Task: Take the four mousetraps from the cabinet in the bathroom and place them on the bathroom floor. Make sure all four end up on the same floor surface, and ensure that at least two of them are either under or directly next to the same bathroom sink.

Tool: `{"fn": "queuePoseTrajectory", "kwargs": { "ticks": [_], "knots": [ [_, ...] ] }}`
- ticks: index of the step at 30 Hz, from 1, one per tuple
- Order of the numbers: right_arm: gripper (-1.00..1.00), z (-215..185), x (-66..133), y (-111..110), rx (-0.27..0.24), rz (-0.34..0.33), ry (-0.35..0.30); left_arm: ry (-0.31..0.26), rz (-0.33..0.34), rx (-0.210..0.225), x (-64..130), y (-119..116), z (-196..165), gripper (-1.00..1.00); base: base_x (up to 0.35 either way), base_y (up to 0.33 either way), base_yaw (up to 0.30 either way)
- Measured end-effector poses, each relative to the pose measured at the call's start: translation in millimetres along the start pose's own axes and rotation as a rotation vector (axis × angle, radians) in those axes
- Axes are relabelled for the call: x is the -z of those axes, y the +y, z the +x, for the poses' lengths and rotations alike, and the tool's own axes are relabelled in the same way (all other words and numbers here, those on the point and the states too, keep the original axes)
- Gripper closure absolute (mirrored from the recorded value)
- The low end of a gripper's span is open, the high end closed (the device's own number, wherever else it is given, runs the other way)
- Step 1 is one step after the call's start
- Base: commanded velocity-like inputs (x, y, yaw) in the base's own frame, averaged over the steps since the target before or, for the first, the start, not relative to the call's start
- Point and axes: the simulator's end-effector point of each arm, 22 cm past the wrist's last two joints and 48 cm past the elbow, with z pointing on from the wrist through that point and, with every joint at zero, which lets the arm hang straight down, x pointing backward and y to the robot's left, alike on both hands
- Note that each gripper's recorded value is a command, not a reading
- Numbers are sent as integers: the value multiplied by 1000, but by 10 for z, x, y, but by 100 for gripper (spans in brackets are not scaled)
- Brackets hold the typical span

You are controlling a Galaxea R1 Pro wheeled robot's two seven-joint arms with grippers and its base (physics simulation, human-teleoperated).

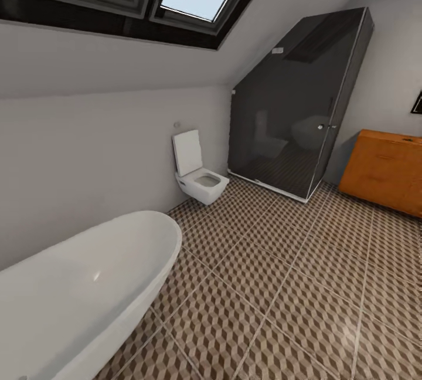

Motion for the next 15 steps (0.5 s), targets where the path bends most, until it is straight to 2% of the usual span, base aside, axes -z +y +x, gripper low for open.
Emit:
{"fn": "queuePoseTrajectory", "kwargs": {
  "ticks": [15],
  "knots": [
    [-100, 78, -5, 19, 1, -4, 18, 18, 0, -2, -26, -1, 76, -100, 0, 0, -195]
  ]
}}
